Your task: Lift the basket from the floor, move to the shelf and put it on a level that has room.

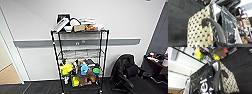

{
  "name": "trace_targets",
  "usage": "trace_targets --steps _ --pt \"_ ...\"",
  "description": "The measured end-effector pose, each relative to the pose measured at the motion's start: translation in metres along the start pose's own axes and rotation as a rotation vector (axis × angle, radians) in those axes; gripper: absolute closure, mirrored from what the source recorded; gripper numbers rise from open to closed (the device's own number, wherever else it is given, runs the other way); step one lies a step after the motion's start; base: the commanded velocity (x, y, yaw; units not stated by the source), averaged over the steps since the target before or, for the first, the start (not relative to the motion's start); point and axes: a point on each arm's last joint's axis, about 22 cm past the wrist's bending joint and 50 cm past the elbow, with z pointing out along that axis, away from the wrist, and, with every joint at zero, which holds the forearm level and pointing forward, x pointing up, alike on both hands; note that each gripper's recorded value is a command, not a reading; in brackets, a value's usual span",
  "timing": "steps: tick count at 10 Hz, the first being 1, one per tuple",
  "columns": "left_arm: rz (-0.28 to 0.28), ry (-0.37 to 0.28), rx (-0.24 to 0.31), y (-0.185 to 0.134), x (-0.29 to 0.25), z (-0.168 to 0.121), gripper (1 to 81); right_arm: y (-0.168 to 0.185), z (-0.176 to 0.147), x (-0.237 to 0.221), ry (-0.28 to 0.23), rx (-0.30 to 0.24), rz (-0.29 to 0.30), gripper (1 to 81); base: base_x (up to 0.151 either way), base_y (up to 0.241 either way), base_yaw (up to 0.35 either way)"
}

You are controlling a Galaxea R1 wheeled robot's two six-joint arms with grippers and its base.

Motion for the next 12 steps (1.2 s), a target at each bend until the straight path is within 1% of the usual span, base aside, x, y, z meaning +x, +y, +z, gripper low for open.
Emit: trace_targets --steps 2,4,6,8,11,12 --pt "-0.012 -0.001 -0.012 0.004 -0.013 -0.012 81.1 -0.005 -0.007 -0.015 -0.018 0.008 0.013 81.1 0.0 0.0 0.0" --pt "-0.024 -0.002 -0.011 0.001 -0.026 -0.018 81.1 -0.009 -0.012 -0.031 -0.038 0.013 0.028 81.1 0.0 0.0 0.0" --pt "-0.035 -0.009 -0.012 -0.001 -0.045 -0.016 81.1 -0.007 -0.019 -0.04 -0.042 0.006 0.032 81.1 0.0 0.0 0.0" --pt "-0.034 -0.006 -0.013 0.002 -0.055 -0.02 81.1 -0.008 -0.027 -0.047 -0.039 0.005 0.03 81.1 0.0 0.0 0.0" --pt "-0.048 -0.02 -0.007 -0.003 -0.063 -0.017 81.1 -0.003 -0.026 -0.058 -0.052 -0.001 0.047 81.1 0.0 0.0 0.0" --pt "-0.048 -0.013 -0.007 -0.004 -0.061 -0.016 81.1 -0.003 -0.026 -0.056 -0.049 -0.002 0.047 81.1 0.0 0.0 0.0"
